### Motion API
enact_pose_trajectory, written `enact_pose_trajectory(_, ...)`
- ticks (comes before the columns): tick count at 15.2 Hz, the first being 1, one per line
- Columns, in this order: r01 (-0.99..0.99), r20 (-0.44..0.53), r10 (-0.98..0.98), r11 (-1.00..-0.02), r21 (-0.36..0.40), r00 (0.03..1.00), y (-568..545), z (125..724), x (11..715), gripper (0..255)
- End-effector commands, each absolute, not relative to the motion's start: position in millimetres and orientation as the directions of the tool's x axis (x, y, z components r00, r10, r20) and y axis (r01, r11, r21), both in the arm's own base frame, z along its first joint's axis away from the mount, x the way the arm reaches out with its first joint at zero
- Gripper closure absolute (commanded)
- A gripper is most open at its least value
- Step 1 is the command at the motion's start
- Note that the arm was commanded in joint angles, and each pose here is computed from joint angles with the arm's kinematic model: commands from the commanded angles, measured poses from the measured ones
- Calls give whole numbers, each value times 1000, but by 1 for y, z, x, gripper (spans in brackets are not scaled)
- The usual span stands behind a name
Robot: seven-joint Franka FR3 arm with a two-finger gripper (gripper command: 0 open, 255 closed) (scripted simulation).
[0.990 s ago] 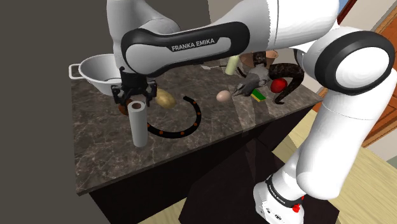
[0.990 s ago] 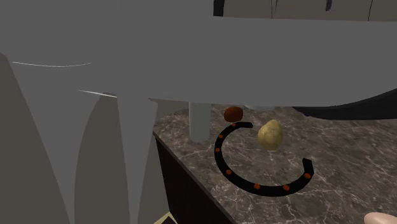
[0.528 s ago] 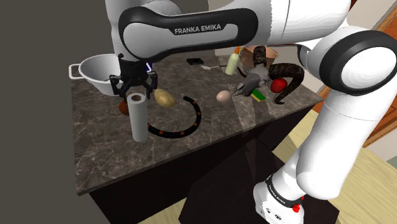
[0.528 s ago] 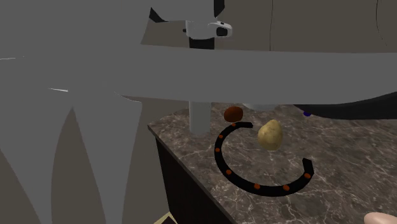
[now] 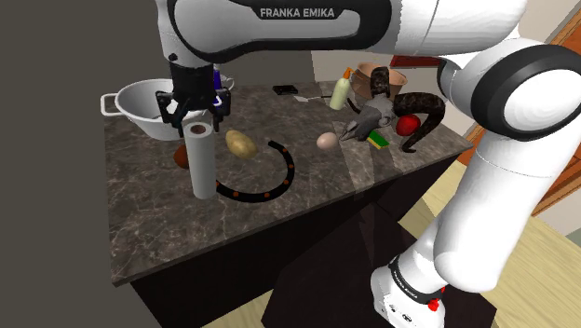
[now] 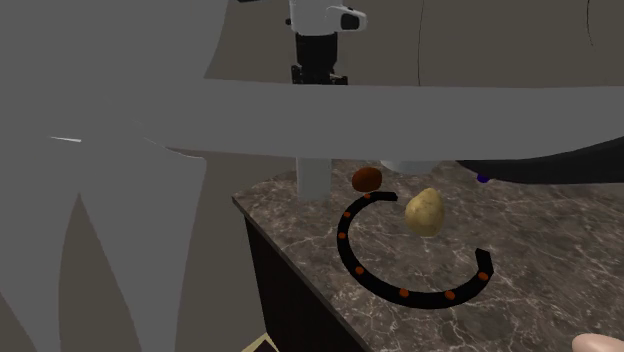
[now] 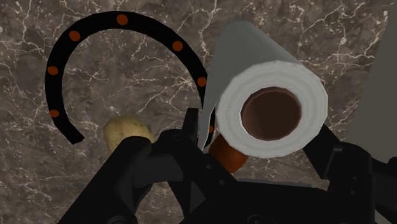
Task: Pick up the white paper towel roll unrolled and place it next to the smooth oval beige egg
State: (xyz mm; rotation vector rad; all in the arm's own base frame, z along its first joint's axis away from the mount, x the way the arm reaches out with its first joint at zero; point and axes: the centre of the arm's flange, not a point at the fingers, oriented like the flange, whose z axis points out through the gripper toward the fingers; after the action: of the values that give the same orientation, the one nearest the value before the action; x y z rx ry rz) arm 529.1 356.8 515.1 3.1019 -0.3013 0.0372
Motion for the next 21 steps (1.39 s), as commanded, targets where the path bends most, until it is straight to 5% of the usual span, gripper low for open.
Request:
enact_pose_trajectory(1, -193, 26, -192, -981, 23, 981, 357, 526, 531, 255)
enact_pose_trajectory(12, -193, 26, -192, -981, 23, 981, 342, 565, 535, 255)
enact_pose_trajectory(13, -193, 26, -192, -981, 23, 981, 342, 565, 535, 0)
enact_pose_trajectory(21, -281, 168, -274, -959, 23, 947, 395, 497, 446, 0)
